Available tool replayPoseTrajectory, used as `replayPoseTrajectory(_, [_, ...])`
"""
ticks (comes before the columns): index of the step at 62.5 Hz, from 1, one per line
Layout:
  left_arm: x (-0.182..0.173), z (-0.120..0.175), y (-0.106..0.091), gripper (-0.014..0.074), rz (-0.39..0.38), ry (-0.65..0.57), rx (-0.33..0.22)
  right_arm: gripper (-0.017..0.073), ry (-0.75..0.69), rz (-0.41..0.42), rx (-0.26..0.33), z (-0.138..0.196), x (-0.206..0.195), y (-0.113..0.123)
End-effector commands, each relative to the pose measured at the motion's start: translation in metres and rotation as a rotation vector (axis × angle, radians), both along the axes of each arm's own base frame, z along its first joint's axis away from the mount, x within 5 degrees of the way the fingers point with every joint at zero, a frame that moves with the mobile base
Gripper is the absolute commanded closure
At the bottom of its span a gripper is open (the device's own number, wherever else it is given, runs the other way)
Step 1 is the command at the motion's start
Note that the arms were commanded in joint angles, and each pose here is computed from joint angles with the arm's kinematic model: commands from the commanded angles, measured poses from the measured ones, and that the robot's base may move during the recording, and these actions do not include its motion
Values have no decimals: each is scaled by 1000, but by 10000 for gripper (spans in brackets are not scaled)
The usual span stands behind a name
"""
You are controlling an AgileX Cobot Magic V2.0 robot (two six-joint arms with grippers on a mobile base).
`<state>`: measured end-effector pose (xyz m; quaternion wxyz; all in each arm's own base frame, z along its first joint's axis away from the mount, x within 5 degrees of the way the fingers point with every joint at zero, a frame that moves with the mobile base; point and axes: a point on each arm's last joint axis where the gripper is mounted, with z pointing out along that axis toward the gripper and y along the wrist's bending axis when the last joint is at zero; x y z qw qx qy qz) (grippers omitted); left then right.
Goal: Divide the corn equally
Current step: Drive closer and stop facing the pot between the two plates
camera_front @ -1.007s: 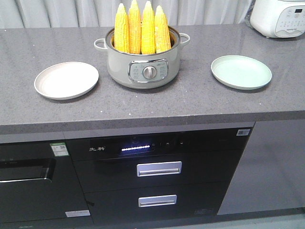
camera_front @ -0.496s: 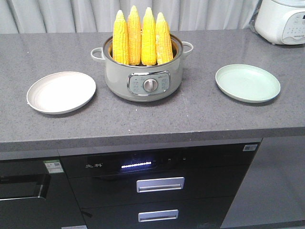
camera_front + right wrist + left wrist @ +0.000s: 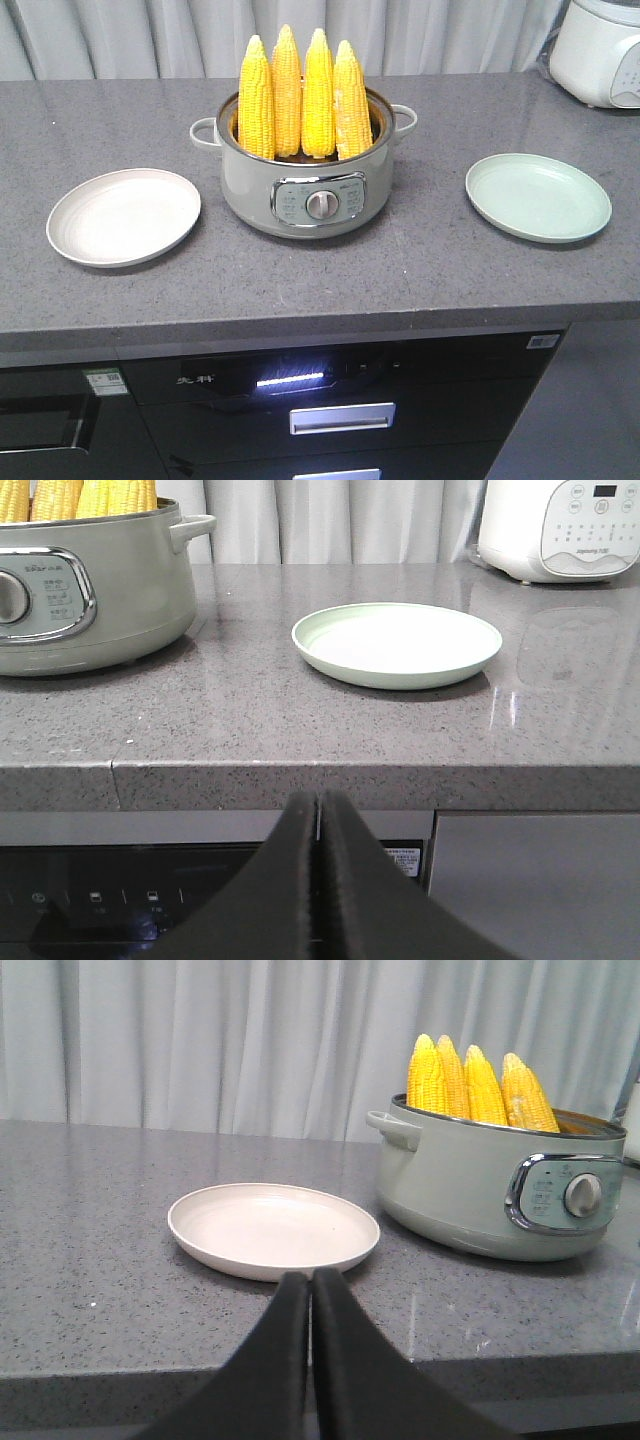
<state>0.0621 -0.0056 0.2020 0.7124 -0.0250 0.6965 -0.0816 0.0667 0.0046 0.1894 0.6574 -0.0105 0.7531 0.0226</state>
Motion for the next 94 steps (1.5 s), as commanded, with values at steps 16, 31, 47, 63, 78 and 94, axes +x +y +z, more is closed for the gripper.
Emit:
replayPoseTrajectory(16, [1,3,-4,600,-42,-31,-12,565,-18,-37,-5,-1,1,-3])
replayPoseTrajectory(31, [1,3,-4,600,-42,-31,-12,565,-18,-37,-5,-1,1,-3])
replayPoseTrajectory(47, [1,3,-4,600,-42,-31,-12,565,-18,-37,-5,-1,1,-3])
replayPoseTrajectory(63, [1,3,-4,600,-42,-31,-12,565,-18,-37,-5,-1,1,-3])
replayPoseTrajectory(78, [1,3,-4,600,-42,-31,-12,565,-18,-37,-5,-1,1,-3])
replayPoseTrajectory(94, [1,3,-4,600,-42,-31,-12,565,-18,-37,-5,-1,1,-3])
